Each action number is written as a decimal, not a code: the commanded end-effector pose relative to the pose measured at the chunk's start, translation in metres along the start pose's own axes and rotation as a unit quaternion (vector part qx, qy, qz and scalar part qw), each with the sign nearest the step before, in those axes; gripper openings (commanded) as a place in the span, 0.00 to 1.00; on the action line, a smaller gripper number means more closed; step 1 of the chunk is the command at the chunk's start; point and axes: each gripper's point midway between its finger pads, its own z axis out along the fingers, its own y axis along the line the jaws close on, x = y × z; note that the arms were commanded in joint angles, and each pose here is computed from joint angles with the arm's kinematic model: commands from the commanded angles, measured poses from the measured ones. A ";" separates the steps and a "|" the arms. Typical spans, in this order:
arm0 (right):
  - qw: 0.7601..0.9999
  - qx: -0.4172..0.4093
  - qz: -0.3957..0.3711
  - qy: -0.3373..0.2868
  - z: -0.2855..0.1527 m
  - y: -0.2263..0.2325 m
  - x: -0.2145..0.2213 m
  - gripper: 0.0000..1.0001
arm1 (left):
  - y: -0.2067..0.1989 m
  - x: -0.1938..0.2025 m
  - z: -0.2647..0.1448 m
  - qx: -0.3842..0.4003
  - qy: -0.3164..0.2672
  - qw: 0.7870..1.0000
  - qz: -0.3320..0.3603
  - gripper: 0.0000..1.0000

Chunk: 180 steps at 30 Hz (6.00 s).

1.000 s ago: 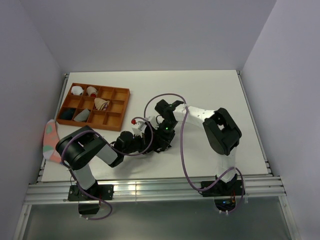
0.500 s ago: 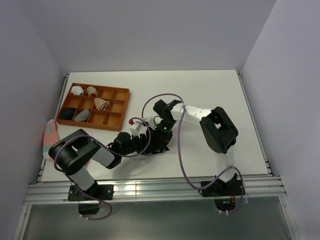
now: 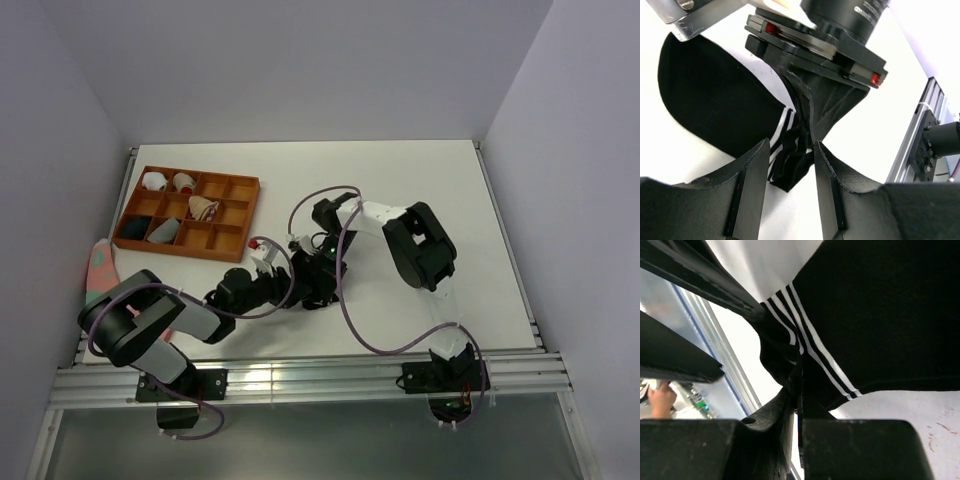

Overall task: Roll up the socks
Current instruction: Roll the sock at the center of the board.

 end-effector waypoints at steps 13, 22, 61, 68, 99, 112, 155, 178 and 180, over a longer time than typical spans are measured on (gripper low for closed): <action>0.998 -0.065 0.005 0.008 -0.011 0.013 0.000 0.05 | -0.017 -0.011 0.025 0.075 -0.002 0.997 0.036 0.45; 0.998 -0.062 0.021 -0.003 -0.014 0.010 -0.009 0.05 | -0.025 0.008 0.012 0.109 0.021 0.994 0.006 0.43; 0.998 0.000 0.021 -0.060 -0.031 0.004 -0.021 0.23 | 0.009 0.041 0.024 0.019 0.087 0.996 -0.031 0.00; 0.988 0.079 -0.018 -0.132 -0.057 0.002 -0.032 0.43 | 0.013 0.057 0.017 0.005 0.124 0.989 -0.081 0.00; 0.865 0.264 -0.393 -0.165 -0.027 0.048 0.000 0.44 | -0.003 0.057 -0.003 0.000 0.273 0.912 -0.305 0.00; 0.803 0.306 -0.491 -0.147 -0.004 0.060 0.009 0.45 | 0.001 0.064 -0.005 -0.001 0.298 0.899 -0.322 0.00; 0.813 0.301 -0.496 -0.049 0.030 0.035 0.009 0.26 | -0.002 0.053 -0.003 0.008 0.282 0.916 -0.286 0.03; 0.964 0.017 -0.263 -0.008 0.019 0.052 0.029 0.17 | 0.026 -0.017 0.004 -0.064 0.034 0.973 -0.218 0.24; 0.968 -0.008 -0.251 -0.011 0.017 0.053 0.025 0.17 | 0.027 -0.015 -0.001 -0.073 0.026 0.976 -0.206 0.24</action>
